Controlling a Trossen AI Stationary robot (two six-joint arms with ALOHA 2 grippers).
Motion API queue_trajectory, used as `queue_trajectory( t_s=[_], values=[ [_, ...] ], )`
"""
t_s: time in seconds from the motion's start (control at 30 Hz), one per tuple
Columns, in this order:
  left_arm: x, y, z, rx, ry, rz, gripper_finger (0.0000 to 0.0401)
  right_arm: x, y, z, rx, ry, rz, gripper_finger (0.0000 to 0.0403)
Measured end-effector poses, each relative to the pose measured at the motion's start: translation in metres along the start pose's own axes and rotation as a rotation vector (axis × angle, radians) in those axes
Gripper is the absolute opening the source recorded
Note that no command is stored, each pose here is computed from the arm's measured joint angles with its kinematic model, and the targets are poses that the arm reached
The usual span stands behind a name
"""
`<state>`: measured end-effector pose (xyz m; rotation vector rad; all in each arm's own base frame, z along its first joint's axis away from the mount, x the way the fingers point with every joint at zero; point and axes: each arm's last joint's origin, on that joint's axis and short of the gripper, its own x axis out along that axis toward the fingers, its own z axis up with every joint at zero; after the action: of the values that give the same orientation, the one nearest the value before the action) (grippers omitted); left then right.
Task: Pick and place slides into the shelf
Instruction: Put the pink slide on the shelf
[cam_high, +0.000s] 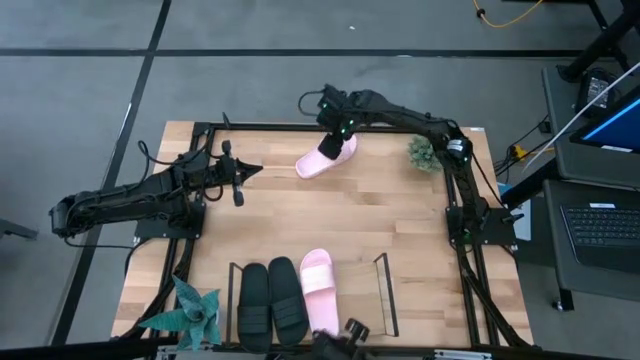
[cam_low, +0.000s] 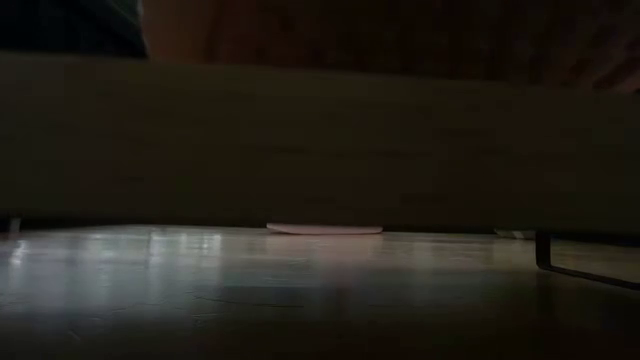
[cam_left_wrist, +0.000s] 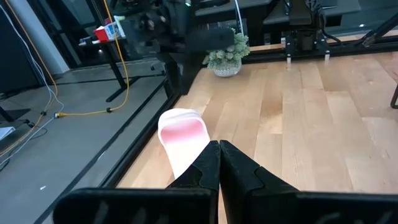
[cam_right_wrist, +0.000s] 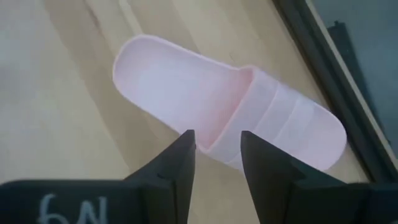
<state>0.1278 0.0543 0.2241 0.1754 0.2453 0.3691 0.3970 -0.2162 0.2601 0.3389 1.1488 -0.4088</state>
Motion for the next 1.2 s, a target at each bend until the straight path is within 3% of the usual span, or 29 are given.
queue_trajectory(
  t_s=[0.17,0.33,0.53,0.93,1.1,1.2],
  values=[
    [0.0,0.0,0.0,0.0,0.0,0.0,0.0,-0.007,-0.043,-0.002,0.074,-0.01,0.089,0.0131],
    [0.0,0.0,0.0,0.0,0.001,0.004,0.0,-0.014,-0.088,-0.007,0.174,-0.04,0.265,0.0131],
    [0.0,0.001,0.0,0.0,0.005,0.025,0.0,-0.02,-0.125,-0.016,0.234,-0.07,0.373,0.0132],
    [0.0,0.001,0.0,0.0,0.004,0.027,0.0,-0.027,-0.13,-0.014,0.242,-0.111,0.485,0.0131],
    [0.0,0.001,0.0,-0.002,0.004,0.027,0.0,-0.05,-0.127,-0.003,0.203,-0.196,0.608,0.0131],
    [0.0,0.001,0.0,-0.002,0.003,0.027,0.0,-0.073,-0.124,0.005,0.147,-0.255,0.608,0.0131]
  ],
)
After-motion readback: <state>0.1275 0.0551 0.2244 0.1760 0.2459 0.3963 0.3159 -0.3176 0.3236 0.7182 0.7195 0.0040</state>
